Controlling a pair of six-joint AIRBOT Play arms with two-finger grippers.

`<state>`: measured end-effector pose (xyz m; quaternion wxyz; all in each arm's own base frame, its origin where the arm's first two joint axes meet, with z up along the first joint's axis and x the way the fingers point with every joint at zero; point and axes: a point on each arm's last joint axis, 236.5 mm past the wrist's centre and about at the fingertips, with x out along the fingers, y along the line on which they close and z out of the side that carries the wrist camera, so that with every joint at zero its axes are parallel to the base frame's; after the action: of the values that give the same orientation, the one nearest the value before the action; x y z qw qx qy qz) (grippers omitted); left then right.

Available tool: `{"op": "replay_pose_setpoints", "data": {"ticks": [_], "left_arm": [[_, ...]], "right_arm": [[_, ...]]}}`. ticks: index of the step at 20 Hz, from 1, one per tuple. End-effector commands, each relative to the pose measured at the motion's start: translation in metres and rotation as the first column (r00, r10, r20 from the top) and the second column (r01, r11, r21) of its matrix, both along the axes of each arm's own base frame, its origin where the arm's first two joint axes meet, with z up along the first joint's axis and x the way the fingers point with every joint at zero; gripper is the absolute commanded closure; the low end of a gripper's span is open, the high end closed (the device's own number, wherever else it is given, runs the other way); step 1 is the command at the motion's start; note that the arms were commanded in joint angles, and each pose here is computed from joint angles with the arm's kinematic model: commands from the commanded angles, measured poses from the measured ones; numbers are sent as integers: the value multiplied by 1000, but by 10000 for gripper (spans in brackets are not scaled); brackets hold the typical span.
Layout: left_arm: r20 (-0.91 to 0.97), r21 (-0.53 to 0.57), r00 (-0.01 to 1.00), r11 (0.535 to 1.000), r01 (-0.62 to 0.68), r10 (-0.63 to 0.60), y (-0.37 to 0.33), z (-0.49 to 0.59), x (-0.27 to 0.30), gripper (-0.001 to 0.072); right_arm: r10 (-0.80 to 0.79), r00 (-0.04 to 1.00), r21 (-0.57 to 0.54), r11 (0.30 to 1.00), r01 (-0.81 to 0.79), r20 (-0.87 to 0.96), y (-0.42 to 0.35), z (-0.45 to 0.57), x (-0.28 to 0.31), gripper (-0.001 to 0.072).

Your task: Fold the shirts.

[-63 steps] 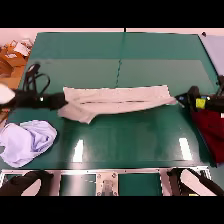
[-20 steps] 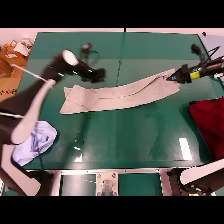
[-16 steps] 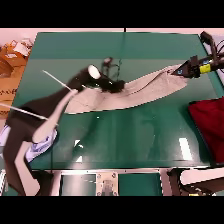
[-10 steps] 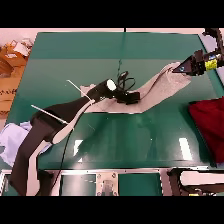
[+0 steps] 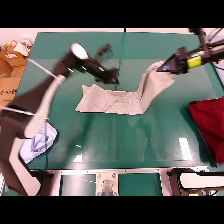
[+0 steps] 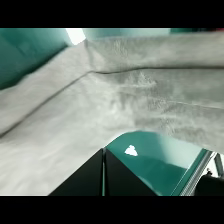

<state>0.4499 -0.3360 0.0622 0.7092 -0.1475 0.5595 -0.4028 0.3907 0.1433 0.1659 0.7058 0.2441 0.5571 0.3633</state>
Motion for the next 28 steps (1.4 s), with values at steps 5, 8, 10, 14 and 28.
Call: {"op": "replay_pose_setpoints", "data": {"ticks": [5,8,10,14,28], "left_arm": [[171,82,970,979,-186,170,177,120,11,688],[189,90,961,971,-220,200,205,128,10,688],[188,102,961,969,-226,204,216,126,10,688],[196,165,956,954,-250,217,229,116,13,688],[217,181,948,944,-275,234,235,115,19,688]], "right_arm": [[-148,978,106,985,133,147,205,-59,41,702],[-234,967,158,963,217,98,300,-126,38,701],[-264,963,149,955,256,42,344,-180,30,641],[-177,984,136,974,180,-29,348,-198,26,154],[-206,948,-108,977,184,-243,9,-222,32,156]]}}
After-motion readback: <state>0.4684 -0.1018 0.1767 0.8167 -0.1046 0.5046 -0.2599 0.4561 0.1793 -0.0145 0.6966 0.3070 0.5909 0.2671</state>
